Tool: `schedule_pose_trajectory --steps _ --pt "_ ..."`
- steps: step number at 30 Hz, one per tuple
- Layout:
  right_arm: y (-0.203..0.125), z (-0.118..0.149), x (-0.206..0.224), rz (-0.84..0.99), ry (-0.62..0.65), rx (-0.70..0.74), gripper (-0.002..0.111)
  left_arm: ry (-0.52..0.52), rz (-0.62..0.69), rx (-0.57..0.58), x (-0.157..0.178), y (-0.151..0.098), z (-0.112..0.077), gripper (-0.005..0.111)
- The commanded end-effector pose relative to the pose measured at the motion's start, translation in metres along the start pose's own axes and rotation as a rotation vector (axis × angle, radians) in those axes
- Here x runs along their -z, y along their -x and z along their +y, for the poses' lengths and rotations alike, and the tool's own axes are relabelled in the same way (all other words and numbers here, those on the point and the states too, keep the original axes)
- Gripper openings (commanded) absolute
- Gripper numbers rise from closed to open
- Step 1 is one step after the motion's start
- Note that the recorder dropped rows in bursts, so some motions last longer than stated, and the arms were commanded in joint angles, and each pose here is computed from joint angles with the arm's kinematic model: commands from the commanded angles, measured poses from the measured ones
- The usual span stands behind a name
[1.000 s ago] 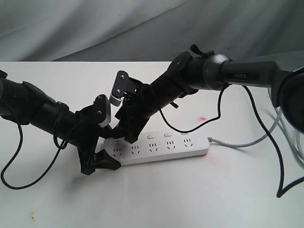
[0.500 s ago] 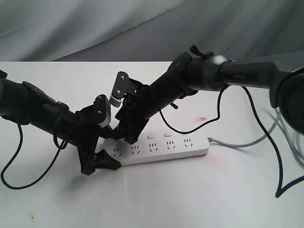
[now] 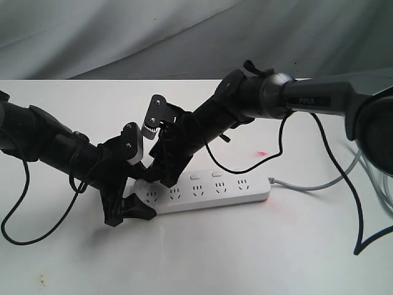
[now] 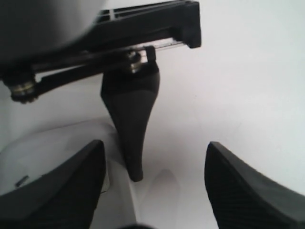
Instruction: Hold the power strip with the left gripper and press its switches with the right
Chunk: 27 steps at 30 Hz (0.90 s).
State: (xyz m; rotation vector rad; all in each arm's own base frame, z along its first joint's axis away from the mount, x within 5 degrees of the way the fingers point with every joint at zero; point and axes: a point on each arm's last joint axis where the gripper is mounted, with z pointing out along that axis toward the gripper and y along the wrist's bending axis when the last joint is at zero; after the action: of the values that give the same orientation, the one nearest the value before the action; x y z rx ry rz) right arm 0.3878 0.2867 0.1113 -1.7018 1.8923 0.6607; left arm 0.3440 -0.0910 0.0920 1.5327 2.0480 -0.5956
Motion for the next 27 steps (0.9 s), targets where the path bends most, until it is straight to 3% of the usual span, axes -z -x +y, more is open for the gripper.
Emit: schedule_pose_trajectory --steps 1,12,27 --pt "-0.008 0.003 -0.004 0.071 0.023 0.058 0.057 0.002 -0.007 -0.008 0.0 0.003 0.0 0.0" --pt "-0.024 0.004 -0.015 0.139 0.045 0.044 0.057 0.002 -0.007 -0.008 0.0 0.003 0.0 0.0" --pt "-0.023 0.004 -0.015 0.125 0.037 0.011 0.057 0.002 -0.007 -0.008 0.0 0.003 0.0 0.0"
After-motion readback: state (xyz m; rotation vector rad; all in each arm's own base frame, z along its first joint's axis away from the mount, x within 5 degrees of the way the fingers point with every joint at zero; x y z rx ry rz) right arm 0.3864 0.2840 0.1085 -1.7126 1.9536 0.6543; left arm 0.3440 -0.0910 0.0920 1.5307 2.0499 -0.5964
